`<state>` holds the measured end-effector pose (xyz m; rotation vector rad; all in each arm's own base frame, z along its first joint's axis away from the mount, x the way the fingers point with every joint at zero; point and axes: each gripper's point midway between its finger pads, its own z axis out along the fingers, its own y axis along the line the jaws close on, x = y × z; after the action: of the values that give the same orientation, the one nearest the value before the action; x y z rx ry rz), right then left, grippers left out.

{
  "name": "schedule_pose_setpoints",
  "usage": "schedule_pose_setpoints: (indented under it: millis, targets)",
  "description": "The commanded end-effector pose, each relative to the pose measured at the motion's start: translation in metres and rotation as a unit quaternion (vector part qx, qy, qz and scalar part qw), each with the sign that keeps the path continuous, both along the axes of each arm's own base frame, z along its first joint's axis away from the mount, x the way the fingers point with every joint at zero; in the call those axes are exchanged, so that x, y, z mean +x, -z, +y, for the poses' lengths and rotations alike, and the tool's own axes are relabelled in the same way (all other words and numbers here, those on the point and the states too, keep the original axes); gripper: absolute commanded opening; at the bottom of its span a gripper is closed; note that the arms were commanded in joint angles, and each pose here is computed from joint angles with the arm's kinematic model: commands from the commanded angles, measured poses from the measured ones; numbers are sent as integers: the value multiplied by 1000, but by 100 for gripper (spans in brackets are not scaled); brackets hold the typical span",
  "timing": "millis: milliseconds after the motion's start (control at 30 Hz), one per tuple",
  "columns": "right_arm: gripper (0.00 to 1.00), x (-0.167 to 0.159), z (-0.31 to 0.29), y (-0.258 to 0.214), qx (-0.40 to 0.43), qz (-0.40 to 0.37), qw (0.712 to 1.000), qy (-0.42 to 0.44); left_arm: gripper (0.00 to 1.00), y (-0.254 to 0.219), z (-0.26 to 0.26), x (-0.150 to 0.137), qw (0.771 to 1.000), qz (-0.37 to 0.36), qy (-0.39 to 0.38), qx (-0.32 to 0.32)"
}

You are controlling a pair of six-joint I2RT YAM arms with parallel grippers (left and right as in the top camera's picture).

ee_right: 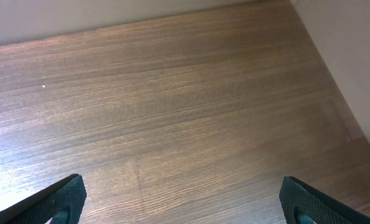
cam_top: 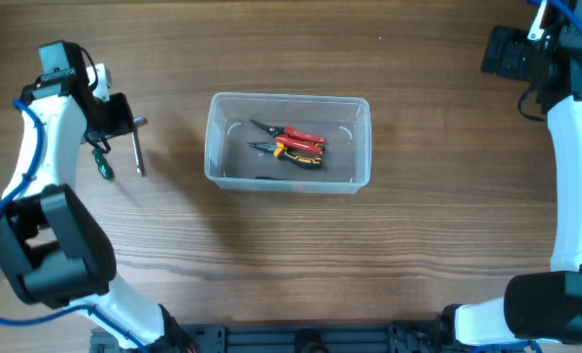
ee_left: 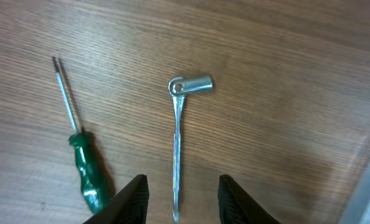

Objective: Pack container
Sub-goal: 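Lower the left gripper over the silver L-shaped socket wrench, then close the left gripper on the socket wrench shaft and lift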

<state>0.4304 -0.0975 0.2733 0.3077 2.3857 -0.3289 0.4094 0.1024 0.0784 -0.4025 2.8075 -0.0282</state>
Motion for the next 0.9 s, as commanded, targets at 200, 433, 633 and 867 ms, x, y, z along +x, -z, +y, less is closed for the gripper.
schedule_pose_setpoints:
  millis: [200, 433, 633, 867]
  targets:
    - [100, 2, 1, 3, 8, 0, 1000, 5, 37, 43, 1, 2, 999, 32, -15, -10]
    - [100, 2, 1, 3, 8, 0, 1000, 5, 34, 64, 2, -4, 997, 62, -41, -15]
    - [100, 2, 1, 3, 8, 0, 1000, 5, 35, 79, 0, -6, 996, 77, -42, -22]
    - [100, 2, 1, 3, 8, 0, 1000, 5, 34, 99, -7, -15, 993, 109, -39, -31]
